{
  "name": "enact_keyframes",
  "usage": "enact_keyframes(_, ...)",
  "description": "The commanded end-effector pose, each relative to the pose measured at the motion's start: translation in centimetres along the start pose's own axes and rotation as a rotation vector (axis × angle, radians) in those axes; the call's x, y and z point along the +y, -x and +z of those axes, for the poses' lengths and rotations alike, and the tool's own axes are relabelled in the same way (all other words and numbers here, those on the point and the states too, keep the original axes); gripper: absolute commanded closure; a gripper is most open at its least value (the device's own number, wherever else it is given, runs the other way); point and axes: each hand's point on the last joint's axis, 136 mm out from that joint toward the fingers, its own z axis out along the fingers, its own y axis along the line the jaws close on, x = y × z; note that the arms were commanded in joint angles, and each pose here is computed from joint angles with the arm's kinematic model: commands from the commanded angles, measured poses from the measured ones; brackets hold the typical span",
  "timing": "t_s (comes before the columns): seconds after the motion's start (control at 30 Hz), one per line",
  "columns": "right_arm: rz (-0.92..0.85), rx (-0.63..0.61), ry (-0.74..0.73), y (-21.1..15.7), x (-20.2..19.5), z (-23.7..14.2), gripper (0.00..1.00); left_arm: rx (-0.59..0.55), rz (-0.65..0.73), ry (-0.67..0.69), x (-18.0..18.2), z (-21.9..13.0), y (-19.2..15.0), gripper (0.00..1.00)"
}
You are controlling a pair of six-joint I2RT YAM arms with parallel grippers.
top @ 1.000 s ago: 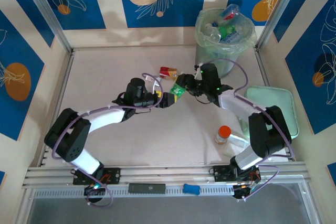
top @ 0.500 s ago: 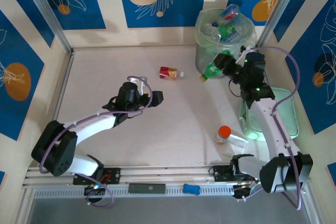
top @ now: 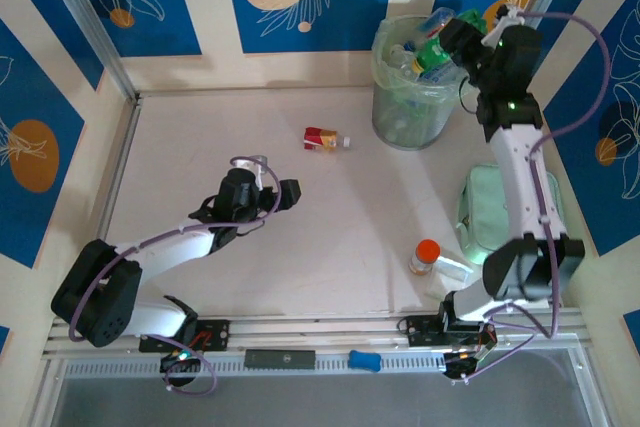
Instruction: Put the plastic bottles in the bin
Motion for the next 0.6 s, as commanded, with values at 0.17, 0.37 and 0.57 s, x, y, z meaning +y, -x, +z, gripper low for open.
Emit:
enact_keyframes(0.17, -0.039, 0.026, -0.099, 1.3, -2.4, 5.4, 0.51, -0.005, -0.033, -0.043, -0.5, -0.4, 0.0, 0.0)
enact_keyframes(0.37, 0.033, 0.159, -0.112, -1.9, -4.2, 8.6, 0.51, 0.0, -0.042, -0.047, -0.6, -0.5, -0.1, 0.0)
enact_keyframes(0.57, 0.092, 0.279, -0.132, -5.5, -6.0, 10.3, 0.5, 0.005, -0.043, -0.063, -1.0, -0.5, 0.0, 0.0)
